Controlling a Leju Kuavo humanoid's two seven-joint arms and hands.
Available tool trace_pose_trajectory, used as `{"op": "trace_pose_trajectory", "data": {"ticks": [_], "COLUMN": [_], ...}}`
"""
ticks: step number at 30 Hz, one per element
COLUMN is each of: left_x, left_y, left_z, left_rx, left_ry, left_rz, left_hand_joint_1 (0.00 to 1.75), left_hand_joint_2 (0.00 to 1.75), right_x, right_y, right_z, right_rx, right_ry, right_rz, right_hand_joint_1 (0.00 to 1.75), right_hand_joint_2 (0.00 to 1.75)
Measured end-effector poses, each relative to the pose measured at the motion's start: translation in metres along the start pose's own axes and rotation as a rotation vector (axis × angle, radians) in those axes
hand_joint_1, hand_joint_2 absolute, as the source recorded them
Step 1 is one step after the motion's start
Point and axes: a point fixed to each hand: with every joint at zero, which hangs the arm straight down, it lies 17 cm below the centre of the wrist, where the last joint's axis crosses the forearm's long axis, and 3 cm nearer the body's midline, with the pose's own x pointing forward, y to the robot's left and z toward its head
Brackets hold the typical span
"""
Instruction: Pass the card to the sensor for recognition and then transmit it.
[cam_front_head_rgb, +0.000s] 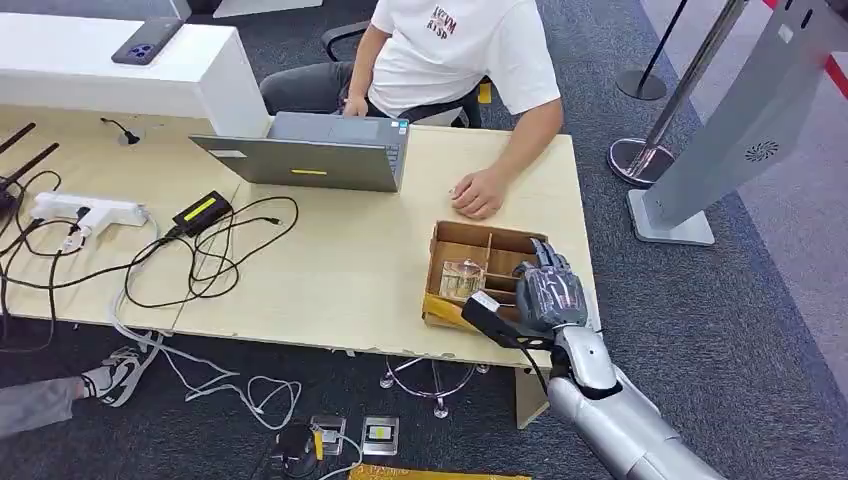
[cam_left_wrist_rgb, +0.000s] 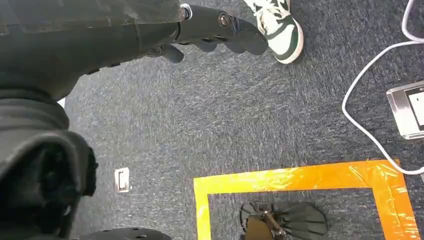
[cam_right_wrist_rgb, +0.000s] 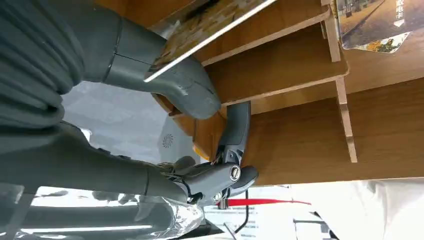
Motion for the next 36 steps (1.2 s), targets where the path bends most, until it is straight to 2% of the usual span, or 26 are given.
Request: {"op": "trace_pose_trajectory", "data": {"ticks": [2,3,4,9,21,32,36], "left_x": [0.000,0.000,0.000,0.001,-0.002,-0.001,-0.001], "left_y": [0.000,0.000,0.000,0.001,0.003,0.002,0.003], "left_z": [0.000,0.000,0.000,0.000,0.000,0.000,0.000], "left_rx": [0.000,0.001,0.000,0.003,0.018,0.014,0.015], "left_ry": [0.000,-0.001,-0.001,-0.003,-0.008,-0.009,-0.010], "left_rz": [0.001,0.000,0.000,-0.001,-0.009,-0.007,-0.006], "left_hand_joint_1": [0.00,0.00,0.00,0.00,0.00,0.00,0.00], "left_hand_joint_2": [0.00,0.00,0.00,0.00,0.00,0.00,0.00], "right_x": [-0.001,-0.001,-0.001,0.003,0.008,0.011,0.022], "right_y": [0.000,-0.001,-0.001,-0.012,-0.067,-0.086,-0.082], "right_z": [0.000,-0.001,-0.001,-0.003,0.000,0.005,0.007], "right_rx": [-0.002,-0.002,-0.004,-0.063,-0.268,-0.304,-0.273], "right_ry": [0.003,0.005,0.004,-0.007,-0.028,-0.047,-0.098], "right_rz": [0.000,-0.001,-0.003,-0.038,-0.198,-0.238,-0.264], "right_hand_joint_1": [1.66,1.31,0.03,0.00,0.00,0.00,0.00], "right_hand_joint_2": [1.75,1.75,1.75,1.75,1.75,1.75,1.75]}}
